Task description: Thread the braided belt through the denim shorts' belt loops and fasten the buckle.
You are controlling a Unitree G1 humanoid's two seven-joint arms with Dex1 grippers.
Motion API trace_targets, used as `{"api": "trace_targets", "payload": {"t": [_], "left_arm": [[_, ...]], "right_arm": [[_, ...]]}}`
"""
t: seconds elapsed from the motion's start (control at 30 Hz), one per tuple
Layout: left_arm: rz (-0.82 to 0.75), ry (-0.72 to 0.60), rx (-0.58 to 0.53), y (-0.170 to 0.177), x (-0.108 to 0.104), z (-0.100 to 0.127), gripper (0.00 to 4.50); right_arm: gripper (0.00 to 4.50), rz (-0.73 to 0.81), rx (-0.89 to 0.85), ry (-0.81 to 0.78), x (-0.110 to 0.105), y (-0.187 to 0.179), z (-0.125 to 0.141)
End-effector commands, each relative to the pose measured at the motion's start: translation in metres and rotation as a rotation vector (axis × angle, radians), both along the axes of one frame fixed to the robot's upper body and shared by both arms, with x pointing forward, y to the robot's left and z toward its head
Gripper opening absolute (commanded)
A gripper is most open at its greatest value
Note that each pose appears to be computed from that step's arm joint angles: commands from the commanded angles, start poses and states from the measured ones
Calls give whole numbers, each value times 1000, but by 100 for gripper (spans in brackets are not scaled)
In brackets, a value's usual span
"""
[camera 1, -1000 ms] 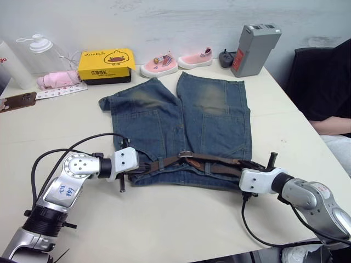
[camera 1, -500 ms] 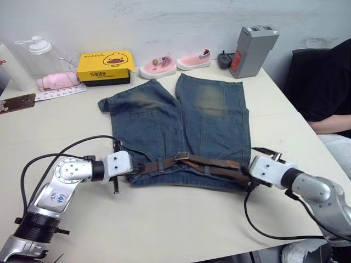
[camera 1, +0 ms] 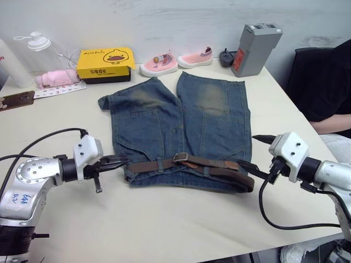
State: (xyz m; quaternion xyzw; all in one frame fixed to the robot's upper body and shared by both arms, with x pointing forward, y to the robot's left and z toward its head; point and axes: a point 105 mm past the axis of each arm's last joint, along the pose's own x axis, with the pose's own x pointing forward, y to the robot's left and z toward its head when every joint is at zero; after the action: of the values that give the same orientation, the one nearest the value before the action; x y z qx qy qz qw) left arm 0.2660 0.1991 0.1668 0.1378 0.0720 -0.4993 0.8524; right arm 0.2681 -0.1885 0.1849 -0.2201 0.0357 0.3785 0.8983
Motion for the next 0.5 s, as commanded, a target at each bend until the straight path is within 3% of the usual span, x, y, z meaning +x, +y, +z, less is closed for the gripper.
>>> {"api": "trace_targets", "payload": {"t": [0.03, 0.4, 0.5], "left_arm": [[-29, 83, -93, 1, -19, 22, 0], [56, 71, -111, 3, -24, 30, 0], [65, 50, -118, 2, -23, 34, 90]], "right_arm": [[446, 10, 109, 44, -9, -2, 14], [446, -19, 110, 45, -4, -3, 20], [450, -20, 116, 44, -3, -1, 20]]}}
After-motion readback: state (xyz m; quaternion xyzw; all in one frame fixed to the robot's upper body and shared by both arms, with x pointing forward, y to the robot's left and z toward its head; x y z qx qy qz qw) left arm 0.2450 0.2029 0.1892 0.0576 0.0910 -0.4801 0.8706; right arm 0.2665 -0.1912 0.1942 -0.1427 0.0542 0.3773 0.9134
